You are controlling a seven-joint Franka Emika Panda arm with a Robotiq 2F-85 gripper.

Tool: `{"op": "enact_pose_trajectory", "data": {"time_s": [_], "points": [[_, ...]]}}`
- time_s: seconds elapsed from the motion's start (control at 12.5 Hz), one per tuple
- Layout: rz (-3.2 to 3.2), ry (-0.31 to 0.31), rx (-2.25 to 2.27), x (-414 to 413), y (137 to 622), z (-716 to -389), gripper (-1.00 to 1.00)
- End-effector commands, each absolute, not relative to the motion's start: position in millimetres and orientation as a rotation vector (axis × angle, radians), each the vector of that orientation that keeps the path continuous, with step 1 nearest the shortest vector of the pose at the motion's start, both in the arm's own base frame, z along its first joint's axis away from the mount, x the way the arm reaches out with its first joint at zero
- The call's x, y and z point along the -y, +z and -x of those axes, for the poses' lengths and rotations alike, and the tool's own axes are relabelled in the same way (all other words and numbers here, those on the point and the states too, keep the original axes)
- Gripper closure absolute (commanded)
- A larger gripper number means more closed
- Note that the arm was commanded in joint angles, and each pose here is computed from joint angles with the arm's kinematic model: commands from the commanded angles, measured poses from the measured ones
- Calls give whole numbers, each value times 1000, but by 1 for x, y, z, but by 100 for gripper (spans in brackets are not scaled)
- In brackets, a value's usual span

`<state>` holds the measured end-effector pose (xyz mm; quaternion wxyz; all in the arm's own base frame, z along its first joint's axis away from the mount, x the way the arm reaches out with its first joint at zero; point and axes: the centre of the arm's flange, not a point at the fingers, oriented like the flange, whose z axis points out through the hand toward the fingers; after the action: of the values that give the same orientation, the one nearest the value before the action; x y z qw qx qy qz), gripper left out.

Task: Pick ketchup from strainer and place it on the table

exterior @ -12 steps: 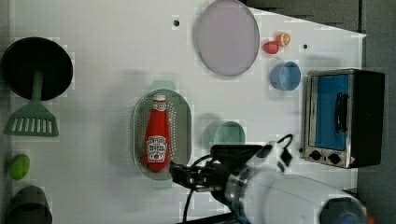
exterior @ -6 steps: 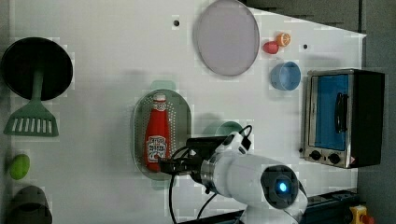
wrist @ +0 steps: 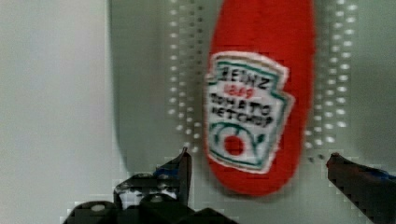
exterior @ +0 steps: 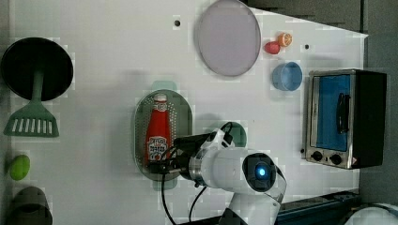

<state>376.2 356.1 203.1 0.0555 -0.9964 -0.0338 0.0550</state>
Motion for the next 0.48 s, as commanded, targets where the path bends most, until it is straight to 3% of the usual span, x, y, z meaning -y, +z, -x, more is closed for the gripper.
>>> {"op": "enact_pose_trajectory", "data": {"time_s": [0.08, 0.48], "points": [[3006, 110, -21, -361, 199, -393, -100], [3011, 155, -84, -369, 161, -403, -100]]}}
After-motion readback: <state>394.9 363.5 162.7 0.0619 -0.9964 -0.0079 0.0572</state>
